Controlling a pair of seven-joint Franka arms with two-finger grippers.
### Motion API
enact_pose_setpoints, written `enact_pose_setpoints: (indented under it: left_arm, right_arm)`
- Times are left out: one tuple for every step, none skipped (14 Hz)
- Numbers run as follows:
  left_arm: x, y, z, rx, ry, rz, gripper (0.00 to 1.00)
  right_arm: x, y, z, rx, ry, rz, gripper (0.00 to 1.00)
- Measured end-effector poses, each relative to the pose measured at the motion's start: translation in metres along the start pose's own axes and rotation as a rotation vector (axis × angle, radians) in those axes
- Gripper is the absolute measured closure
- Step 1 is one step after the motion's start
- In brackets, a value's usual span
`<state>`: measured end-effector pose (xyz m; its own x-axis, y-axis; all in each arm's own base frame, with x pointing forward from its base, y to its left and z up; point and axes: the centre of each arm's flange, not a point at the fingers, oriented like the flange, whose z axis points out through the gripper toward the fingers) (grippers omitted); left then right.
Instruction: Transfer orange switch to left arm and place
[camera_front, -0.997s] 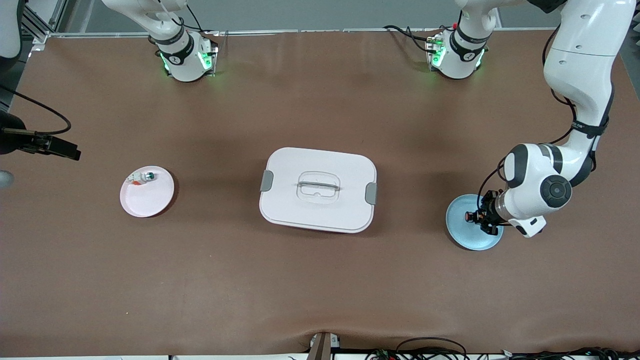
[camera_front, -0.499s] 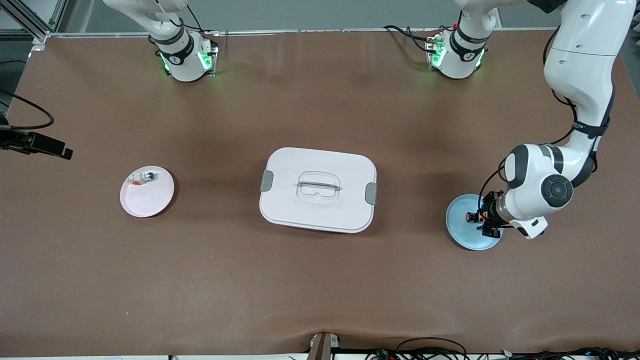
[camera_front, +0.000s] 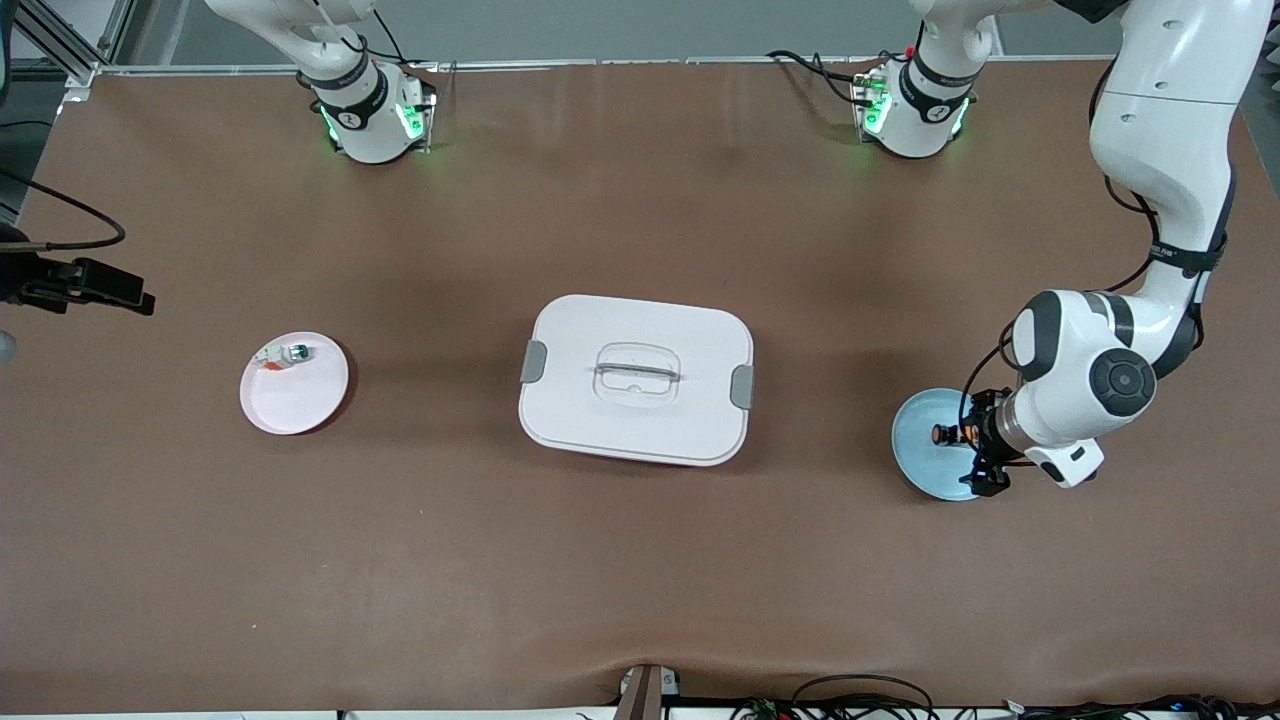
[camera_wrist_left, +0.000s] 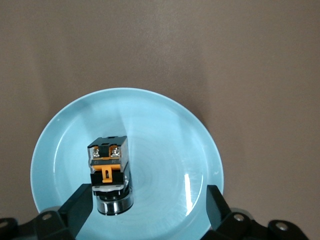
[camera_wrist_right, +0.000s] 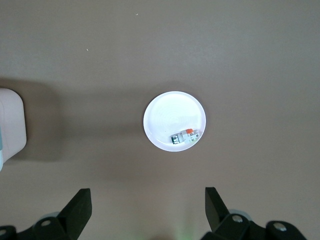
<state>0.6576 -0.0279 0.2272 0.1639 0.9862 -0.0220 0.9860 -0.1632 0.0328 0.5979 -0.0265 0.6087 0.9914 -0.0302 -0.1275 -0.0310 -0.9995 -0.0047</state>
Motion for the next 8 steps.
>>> enact_pose_setpoints:
  left_arm:
    - [0.001,-0.001,-0.002,0.011,0.001,0.001,0.0]
    - [0.002,-0.003,-0.004,0.027,0.002,0.018,0.0]
    - [0.003,-0.004,-0.006,0.037,0.002,0.066,0.0]
    - [0.003,-0.004,-0.011,0.039,0.002,0.138,0.0]
    - [0.003,-0.006,-0.017,0.041,0.004,0.223,0.0]
    - [0.002,-0.008,-0.024,0.038,0.005,0.31,0.0]
    - [0.001,-0.01,-0.032,0.033,0.002,0.393,0.0]
    - [0.0,-0.012,-0.039,0.026,-0.002,0.485,0.0]
  right_arm:
    - [0.0,0.0,0.0,-0.001,0.0,-0.007,0.0]
    - [0.0,0.001,0.0,-0.001,0.0,-0.014,0.0]
    - [0.0,0.001,-0.001,-0.001,0.002,-0.018,0.0]
    - [-0.002,0.001,-0.003,-0.001,0.006,-0.019,0.0]
    - [-0.003,0.001,-0.005,-0.001,0.01,-0.019,0.0]
    - [-0.006,0.0,-0.008,0.001,0.016,-0.02,0.0]
    - [-0.007,0.0,-0.011,0.003,0.023,-0.02,0.0]
    - [-0.008,0.001,-0.013,0.003,0.029,-0.019,0.0]
